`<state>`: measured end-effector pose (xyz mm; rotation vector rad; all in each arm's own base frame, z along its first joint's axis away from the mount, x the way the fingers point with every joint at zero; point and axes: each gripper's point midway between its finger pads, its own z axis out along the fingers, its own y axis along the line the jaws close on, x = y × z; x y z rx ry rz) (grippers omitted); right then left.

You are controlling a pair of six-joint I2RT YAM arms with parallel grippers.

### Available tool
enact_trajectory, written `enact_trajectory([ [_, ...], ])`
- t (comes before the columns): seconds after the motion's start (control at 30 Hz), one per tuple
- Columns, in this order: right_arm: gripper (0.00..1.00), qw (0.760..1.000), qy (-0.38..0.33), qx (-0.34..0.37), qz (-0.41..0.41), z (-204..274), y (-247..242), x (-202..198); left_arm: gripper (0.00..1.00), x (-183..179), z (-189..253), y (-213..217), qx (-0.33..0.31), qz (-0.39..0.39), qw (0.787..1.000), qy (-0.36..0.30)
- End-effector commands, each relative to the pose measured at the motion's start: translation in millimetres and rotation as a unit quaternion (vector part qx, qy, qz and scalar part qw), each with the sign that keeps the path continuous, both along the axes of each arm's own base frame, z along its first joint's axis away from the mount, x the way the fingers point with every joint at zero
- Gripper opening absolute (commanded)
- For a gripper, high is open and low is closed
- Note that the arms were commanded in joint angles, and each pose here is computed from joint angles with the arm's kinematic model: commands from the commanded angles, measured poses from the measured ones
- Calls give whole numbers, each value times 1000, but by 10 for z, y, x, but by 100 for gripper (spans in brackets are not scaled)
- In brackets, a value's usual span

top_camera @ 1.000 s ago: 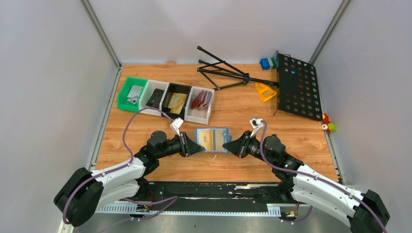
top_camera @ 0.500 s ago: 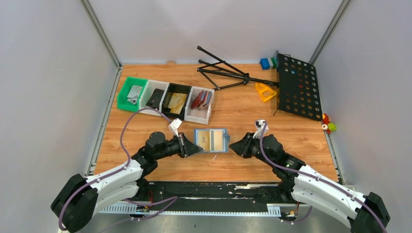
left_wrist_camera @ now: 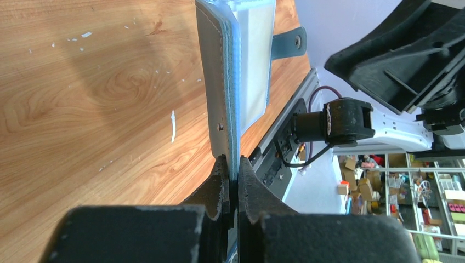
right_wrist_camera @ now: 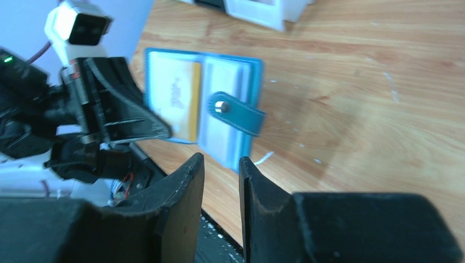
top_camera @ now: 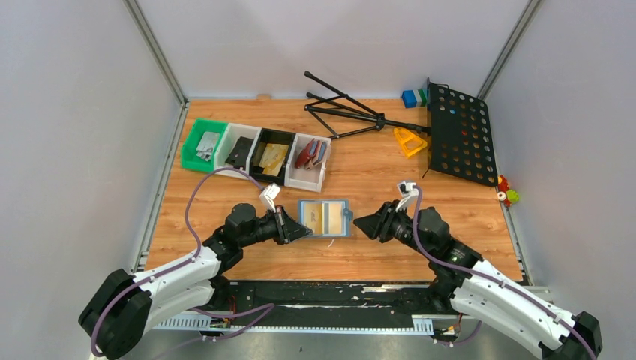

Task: Take the credit cards out of the card holder
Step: Remove the credit card from the card holder.

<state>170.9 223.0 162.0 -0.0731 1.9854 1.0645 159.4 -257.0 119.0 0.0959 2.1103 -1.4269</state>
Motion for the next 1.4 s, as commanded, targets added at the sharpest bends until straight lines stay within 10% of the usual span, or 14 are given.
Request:
enact_trajectory([
  [0.0, 29, 991, -70, 61, 97, 592, 326, -110, 0, 86, 244, -55, -20, -4, 999, -44],
  [0.47, 22, 989, 32, 15, 141, 242, 694, 32, 0, -35, 525, -111, -84, -31, 994, -55],
  [1.37, 34, 963, 61, 151, 215, 576, 847, -150, 0, -366, 1231, -87, -224, -96, 963, -116],
])
